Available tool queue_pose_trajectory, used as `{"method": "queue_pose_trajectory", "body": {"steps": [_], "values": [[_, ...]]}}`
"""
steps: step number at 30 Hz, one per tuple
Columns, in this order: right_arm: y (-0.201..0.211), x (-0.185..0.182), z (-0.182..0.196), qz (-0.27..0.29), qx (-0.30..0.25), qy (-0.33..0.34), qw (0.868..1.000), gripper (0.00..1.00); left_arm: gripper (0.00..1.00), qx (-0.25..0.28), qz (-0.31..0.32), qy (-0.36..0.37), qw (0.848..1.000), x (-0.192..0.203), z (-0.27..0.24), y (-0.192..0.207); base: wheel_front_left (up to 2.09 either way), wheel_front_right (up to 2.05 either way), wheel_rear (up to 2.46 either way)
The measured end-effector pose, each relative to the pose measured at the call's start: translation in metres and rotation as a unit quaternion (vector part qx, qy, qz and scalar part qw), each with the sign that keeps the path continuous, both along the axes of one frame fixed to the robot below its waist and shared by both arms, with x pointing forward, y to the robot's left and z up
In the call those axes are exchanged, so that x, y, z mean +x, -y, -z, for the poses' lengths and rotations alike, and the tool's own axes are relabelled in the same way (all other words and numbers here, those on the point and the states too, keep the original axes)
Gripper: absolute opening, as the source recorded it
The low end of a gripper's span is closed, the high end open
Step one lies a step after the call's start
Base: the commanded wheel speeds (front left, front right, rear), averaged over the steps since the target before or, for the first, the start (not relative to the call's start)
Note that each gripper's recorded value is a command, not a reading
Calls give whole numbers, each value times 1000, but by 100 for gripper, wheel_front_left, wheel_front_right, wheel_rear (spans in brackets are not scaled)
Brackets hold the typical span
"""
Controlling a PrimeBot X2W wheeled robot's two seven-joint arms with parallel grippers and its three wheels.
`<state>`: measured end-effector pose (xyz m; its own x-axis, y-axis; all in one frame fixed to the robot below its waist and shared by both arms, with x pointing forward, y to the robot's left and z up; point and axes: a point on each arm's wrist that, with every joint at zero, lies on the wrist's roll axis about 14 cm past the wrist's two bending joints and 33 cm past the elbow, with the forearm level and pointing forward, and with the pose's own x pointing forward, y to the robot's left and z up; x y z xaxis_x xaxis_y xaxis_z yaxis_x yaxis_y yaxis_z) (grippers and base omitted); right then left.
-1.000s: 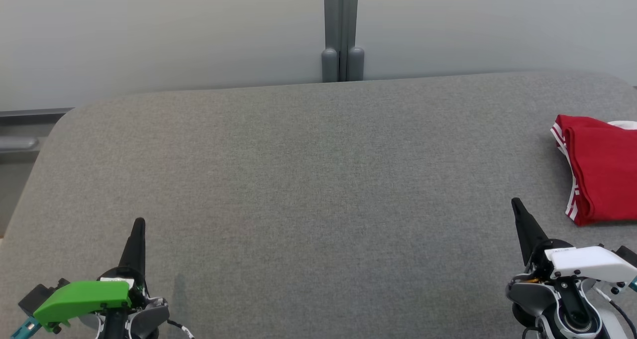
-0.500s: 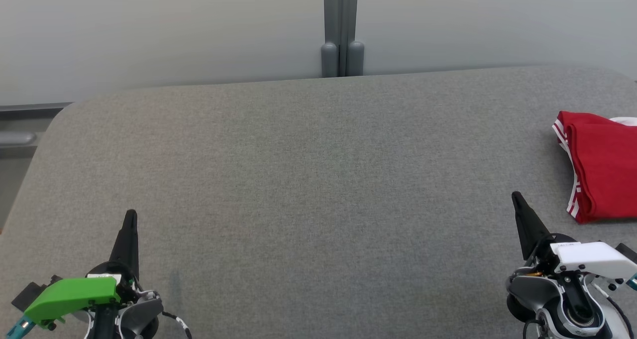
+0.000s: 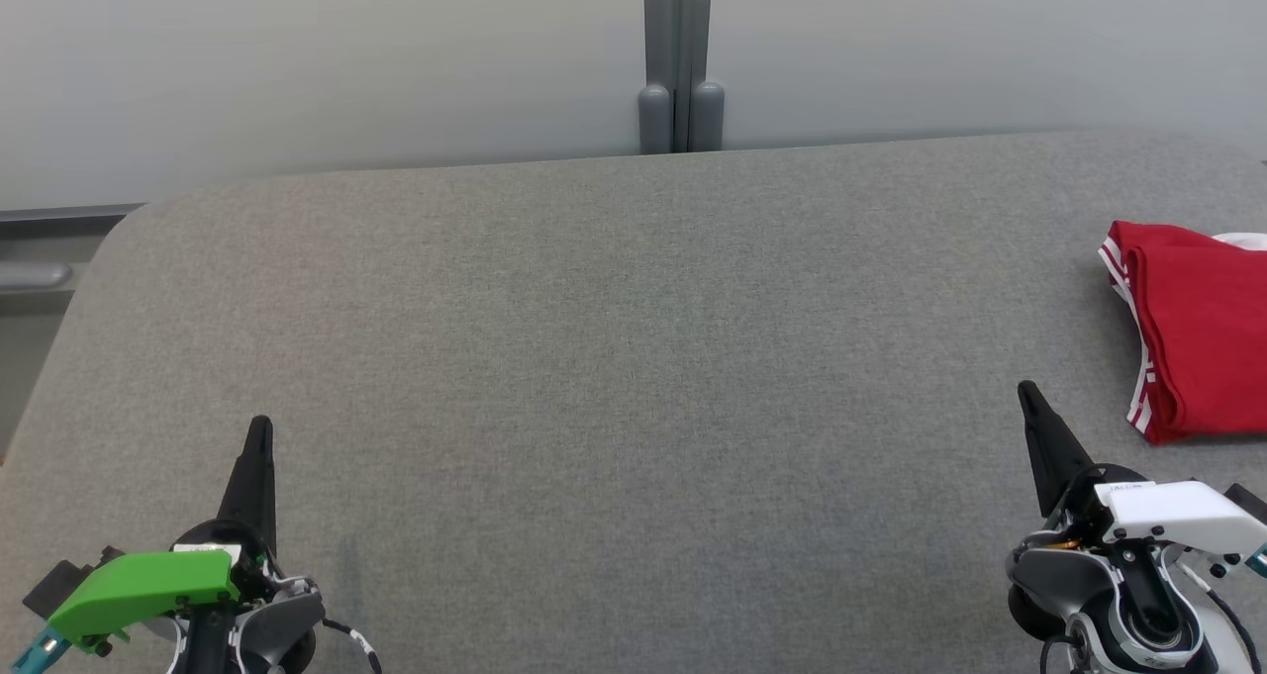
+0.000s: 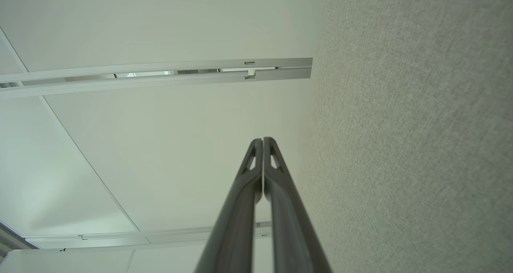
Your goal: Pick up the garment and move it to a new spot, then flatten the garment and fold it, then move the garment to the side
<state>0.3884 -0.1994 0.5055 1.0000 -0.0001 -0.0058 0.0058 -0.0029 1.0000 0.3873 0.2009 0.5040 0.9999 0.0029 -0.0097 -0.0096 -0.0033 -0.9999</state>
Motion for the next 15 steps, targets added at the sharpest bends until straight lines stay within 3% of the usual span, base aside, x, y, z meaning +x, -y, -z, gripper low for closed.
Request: {"method": "queue_pose_trajectory", "body": {"steps": [15], "values": [[0,0,0,0,0,0,1000,0,0,0,0,0,1000,0,0,0,0,0,0]]}}
